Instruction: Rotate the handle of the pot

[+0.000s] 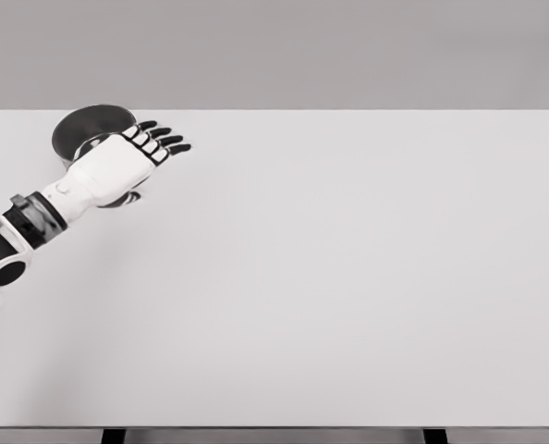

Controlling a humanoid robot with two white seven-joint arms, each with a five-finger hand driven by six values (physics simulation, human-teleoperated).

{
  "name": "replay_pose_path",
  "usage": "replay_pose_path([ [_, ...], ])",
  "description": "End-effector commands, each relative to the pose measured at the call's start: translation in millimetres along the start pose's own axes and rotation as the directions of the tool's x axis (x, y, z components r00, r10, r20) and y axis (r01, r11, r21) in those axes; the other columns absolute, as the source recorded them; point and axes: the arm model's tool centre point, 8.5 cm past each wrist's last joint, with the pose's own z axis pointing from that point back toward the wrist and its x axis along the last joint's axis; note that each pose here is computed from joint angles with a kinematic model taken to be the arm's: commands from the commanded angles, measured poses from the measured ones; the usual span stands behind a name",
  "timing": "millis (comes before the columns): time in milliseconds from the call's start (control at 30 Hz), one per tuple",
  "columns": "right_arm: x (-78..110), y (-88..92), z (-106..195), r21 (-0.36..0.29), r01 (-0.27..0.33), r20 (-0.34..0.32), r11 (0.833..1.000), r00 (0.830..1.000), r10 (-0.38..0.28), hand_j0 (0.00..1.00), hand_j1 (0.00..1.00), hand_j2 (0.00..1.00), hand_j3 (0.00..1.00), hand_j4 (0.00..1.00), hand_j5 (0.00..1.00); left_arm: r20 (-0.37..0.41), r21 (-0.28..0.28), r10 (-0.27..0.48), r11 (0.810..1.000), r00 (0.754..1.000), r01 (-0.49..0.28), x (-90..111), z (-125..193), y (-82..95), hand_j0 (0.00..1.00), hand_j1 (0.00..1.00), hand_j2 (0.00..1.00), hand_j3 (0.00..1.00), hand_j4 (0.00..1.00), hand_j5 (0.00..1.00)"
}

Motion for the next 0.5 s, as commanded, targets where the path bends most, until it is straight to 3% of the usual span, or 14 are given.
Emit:
replay_pose_path([
  [0, 0.0, 0.0, 0, 0.000, 0.001, 0.000, 1.000, 1.000, -0.001, 1.00, 1.00, 1.00, 1.00, 1.00, 1.00, -0.021, 0.007, 0.006, 1.000, 1.000, -0.006, -7, 4, 1.6, 1.00, 1.00, 1.00, 1.00, 1.00, 1.00],
  [200, 0.0, 0.0, 0, 0.000, 0.001, 0.000, 1.000, 1.000, -0.001, 1.00, 1.00, 1.00, 1.00, 1.00, 1.00, -0.045, -0.016, 0.025, 1.000, 0.999, -0.025, -14, 8, -8.3, 1.00, 1.00, 1.00, 1.00, 1.00, 1.00],
  [467, 0.0, 0.0, 0, 0.000, 0.001, 0.000, 1.000, 1.000, -0.001, 1.00, 1.00, 1.00, 1.00, 1.00, 1.00, -0.094, -0.020, 0.016, 1.000, 0.995, -0.018, -31, 24, -6.6, 1.00, 1.00, 1.00, 1.00, 1.00, 1.00],
])
